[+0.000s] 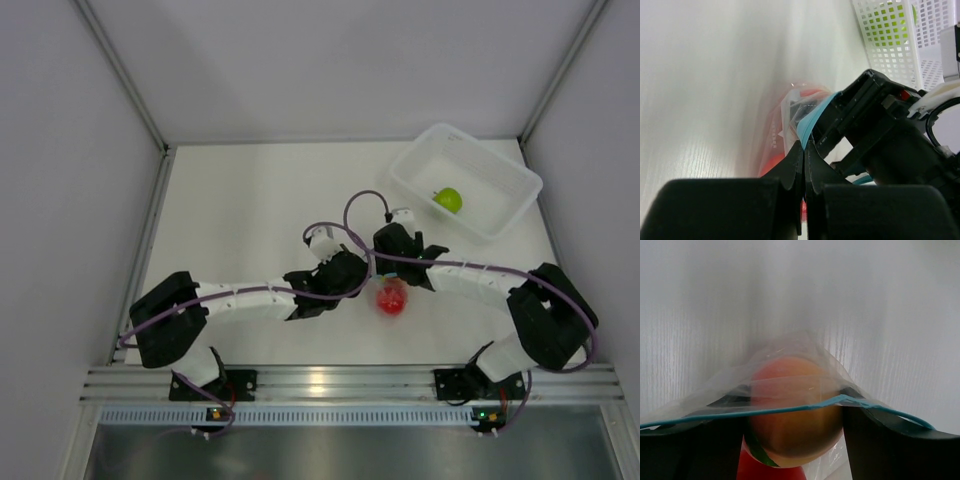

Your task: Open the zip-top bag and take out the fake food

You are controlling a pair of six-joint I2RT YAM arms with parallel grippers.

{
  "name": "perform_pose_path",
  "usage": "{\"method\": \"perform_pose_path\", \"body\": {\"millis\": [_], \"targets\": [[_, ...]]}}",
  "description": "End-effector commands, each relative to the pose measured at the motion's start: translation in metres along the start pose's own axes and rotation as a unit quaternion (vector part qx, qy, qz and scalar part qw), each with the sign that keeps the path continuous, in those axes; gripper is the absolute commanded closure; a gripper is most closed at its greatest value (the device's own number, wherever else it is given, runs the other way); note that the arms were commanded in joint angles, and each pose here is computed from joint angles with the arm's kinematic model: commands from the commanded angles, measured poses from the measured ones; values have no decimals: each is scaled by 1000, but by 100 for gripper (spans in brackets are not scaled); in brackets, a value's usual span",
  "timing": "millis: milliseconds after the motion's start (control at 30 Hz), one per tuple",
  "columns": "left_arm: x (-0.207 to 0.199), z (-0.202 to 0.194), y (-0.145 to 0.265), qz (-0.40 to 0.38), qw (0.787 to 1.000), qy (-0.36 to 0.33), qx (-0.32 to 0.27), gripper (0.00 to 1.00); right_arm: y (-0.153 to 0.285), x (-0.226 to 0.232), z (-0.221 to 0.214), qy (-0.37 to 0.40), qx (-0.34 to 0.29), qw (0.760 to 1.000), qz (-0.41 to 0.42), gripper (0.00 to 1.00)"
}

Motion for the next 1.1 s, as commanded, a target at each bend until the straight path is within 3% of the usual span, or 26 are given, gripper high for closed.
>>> {"method": "perform_pose_path", "body": {"millis": [0,467,667,1067], "targets": [[-3,12,3,-6,999,-11,-31,100,15,-7,-1,-13,-1,1000,16,48],[-13,12,7,-20,998,-65,-20,100,60,24,39,-19,-59,994,88,47],[-10,19,13,-22,994,-100,-32,100,96,22,67,-56,-115,984,126,48],[5,29,22,-15,993,-100,-59,100,145,10,115,-82,-193,965,158,50]]}}
Point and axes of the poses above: each gripper's point midway between its finger pads, its own y axis back along the fingers, its own x axis along the line the jaws close on, z = x × y, the point moved 3 cm from there along y, back along the fingers, and after that the axes turned 12 degrees about y, right-handed, at the moved point
